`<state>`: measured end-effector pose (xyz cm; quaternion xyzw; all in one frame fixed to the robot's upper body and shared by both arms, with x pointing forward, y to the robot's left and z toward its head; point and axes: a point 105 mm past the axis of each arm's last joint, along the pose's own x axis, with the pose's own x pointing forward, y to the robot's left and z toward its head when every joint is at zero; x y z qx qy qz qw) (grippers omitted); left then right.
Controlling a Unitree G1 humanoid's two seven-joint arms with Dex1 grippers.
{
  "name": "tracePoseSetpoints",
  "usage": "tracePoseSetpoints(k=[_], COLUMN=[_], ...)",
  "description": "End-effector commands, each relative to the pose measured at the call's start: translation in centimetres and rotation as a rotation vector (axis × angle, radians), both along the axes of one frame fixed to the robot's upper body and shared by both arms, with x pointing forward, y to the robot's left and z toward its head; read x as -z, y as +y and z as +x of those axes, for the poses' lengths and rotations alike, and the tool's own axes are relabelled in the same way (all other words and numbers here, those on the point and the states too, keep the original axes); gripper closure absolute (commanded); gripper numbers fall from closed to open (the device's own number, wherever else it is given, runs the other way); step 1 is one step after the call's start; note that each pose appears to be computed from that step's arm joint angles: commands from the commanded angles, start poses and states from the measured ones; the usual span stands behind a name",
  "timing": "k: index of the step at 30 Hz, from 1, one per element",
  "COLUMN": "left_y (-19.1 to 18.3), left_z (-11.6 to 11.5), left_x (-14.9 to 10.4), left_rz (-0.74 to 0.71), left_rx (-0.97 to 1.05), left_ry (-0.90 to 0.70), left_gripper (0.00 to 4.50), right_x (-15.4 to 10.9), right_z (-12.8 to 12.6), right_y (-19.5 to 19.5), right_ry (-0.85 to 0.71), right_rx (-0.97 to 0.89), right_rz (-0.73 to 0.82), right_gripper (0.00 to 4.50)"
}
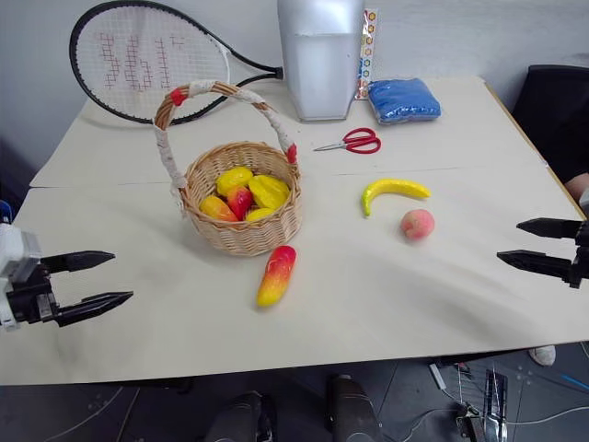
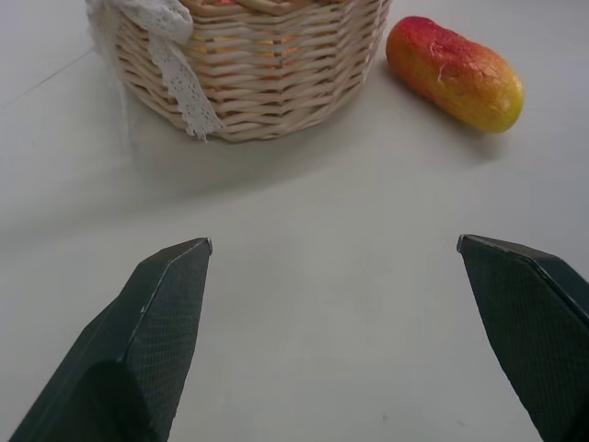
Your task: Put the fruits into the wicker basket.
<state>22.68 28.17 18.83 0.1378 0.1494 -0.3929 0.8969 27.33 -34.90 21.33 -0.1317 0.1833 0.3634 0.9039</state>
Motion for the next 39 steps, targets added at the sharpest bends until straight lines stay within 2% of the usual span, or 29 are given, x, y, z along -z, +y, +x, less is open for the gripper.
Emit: tracePoseSetpoints(k=[1,5,8,11,14,18,21,23,28,35,39], left_y=[-0.8,-1.0,-2.0,-3.8,-6.2,-7.9,-8.4,-8.6,-9.0,-9.3,-9.3], left_z=[0.2,0.8,0.0,-0.3,-0.8,-1.5,-1.5,-1.4,-1.2,-0.9,-0.9], left_x=[-0.9,-1.6,-2.2,-3.2,-4.0,-3.7,-3.1,-2.9,-2.6,-2.8,-3.1], left_rz=[0.017,0.01,0.01,0.024,0.051,0.1,0.124,0.129,0.139,0.122,0.122], left_rx=[0.066,0.068,0.154,0.252,0.373,0.495,0.534,0.545,0.547,0.51,0.492], left_ry=[0.002,-0.011,0.018,0.018,0.008,0.033,0.04,0.041,0.019,-0.018,-0.037], left_gripper=[0.0,0.0,0.0,0.0,0.0,0.0,0.0,0.0,0.0,0.0,0.0], right_x=[-1.5,-2.0,-2.5,-3.2,-3.2,-1.8,0.0,0.7,3.0,5.0,6.4], right_z=[0.2,0.9,0.9,1.2,1.6,1.6,1.2,0.8,1.7,3.2,4.5], right_y=[0.4,1.0,2.6,5.8,11.3,17.6,22.0,24.4,27.9,33.1,34.8], right_ry=[-0.017,-0.024,-0.022,-0.047,-0.111,-0.247,-0.414,-0.492,-0.644,-0.709,-0.71], right_rx=[-0.045,-0.058,-0.137,-0.281,-0.505,-0.765,-0.965,-1.057,-1.194,-1.263,-1.278], right_rz=[-0.062,-0.056,-0.057,-0.091,-0.14,-0.274,-0.394,-0.401,-0.497,-0.471,-0.525], right_gripper=[0.04,0.04,0.04,0.04,0.04,0.04,0.04,0.04,0.04,0.04,0.04])
